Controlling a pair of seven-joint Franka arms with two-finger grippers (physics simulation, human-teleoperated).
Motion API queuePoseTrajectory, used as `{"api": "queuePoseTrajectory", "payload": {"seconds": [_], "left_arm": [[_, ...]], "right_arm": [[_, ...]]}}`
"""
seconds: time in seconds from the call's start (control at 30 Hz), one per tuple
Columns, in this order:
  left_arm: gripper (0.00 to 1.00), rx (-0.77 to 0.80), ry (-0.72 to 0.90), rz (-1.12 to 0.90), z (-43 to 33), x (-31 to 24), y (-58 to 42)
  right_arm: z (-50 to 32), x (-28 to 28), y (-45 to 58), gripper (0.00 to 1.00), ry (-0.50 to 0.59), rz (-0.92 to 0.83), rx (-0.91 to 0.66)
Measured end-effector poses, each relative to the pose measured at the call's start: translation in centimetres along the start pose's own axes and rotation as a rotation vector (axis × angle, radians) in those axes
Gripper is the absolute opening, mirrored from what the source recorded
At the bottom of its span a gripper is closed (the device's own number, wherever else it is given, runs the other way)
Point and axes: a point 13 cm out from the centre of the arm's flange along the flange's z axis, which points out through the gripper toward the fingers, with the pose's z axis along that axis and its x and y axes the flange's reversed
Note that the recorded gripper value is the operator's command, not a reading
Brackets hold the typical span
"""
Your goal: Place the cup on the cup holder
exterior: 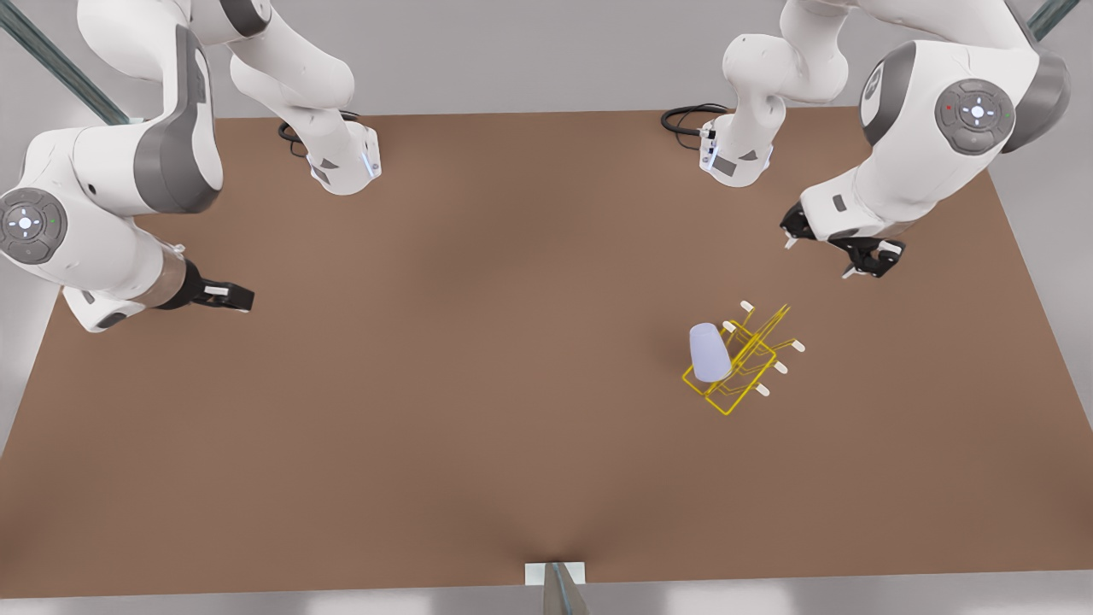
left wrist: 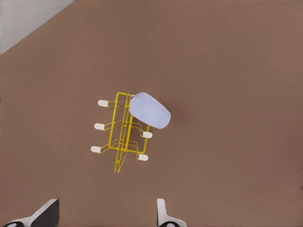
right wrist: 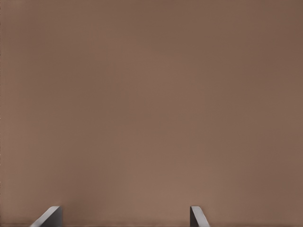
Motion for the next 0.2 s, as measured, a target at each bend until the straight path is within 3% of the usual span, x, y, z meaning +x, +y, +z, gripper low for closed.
{"api": "queuePoseTrajectory", "payload": {"seconds": [0.2], "left_arm": [[1.0, -0.004, -0.028, -0.08, -0.3, -0.63, -0.03]], "right_arm": [[-0.01, 0.08, 0.3, 1.0, 0.003, -0.005, -0.014]]}}
